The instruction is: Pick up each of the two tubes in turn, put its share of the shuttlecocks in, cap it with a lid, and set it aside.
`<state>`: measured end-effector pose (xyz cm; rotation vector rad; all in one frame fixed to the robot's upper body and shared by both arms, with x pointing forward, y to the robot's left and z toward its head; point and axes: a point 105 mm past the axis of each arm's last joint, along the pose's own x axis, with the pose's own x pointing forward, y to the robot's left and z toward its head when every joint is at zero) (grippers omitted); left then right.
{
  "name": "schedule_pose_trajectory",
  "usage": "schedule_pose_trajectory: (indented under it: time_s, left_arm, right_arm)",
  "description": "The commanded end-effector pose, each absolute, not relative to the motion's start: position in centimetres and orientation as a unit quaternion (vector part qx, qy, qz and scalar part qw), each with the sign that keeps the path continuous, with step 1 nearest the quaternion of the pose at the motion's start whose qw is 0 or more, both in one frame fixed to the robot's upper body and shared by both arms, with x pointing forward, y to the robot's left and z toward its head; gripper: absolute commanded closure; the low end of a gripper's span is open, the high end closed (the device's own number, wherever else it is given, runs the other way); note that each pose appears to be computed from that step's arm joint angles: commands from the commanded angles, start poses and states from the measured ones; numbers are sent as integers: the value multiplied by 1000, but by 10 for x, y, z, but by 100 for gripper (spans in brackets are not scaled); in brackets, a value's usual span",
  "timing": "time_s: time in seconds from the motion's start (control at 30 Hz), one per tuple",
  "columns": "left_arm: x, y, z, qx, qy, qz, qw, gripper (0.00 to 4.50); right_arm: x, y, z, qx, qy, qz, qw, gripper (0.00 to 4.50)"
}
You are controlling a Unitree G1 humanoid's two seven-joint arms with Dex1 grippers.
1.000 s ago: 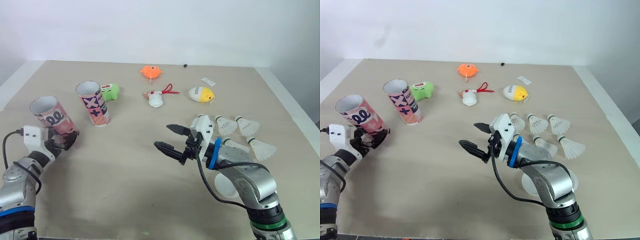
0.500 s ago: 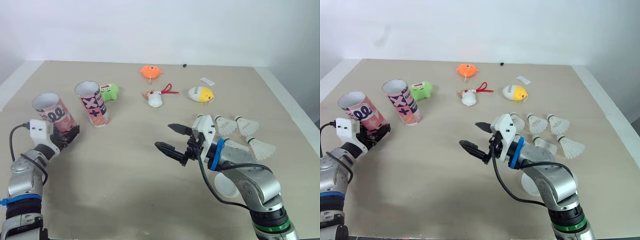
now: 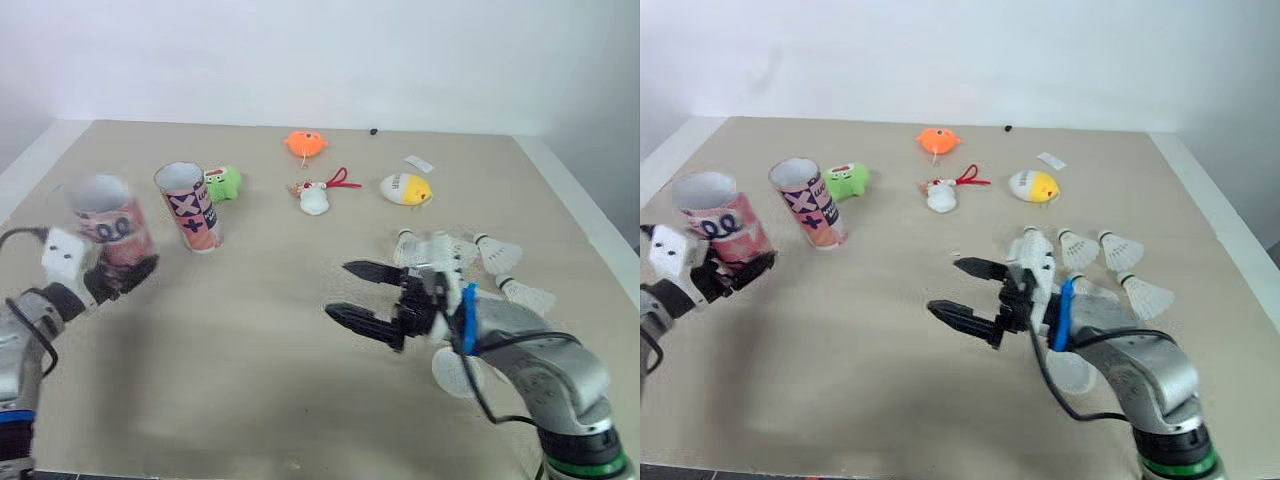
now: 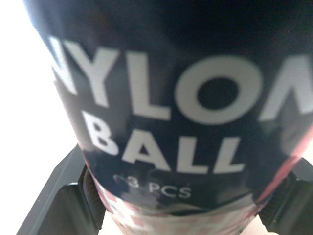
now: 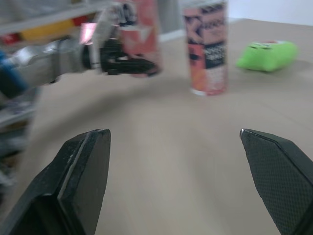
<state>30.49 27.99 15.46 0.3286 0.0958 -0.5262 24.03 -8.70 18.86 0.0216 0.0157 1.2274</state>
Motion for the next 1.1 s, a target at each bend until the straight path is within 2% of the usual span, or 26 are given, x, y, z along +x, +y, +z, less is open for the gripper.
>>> schedule_pose_trajectory:
  time_s: [0.03,0.1,0.17,0.3,0.37,0.47,0.7,0.9,1.1]
  left_arm:
    - [283,247,147,191,126,-403,886,104]
    - [270,242,132,227,210,-470,827,104]
    - [265,239,126,243,256,-503,789,104]
    - [277,234,123,294,311,-543,723,104]
    - [288,239,113,325,333,-540,701,104]
    - [308,234,107,373,334,-553,666,104]
    - [332,206,120,434,288,-596,611,104]
    - [338,189,122,444,272,-616,591,104]
    - [338,181,122,442,263,-626,586,104]
  right_arm:
    - [226,-93,203,1,-10,592,806,0]
    - [219,-98,203,-4,-3,593,805,0]
    - [213,-100,204,-1,2,593,806,0]
    - [203,-106,201,-26,11,563,826,0]
    - [214,-113,184,-77,32,503,860,0]
    - [217,-120,179,-76,28,424,902,0]
    - [196,-119,168,-27,51,353,934,0]
    - [198,-119,148,5,84,276,957,0]
    - [204,-128,137,-2,107,224,969,0]
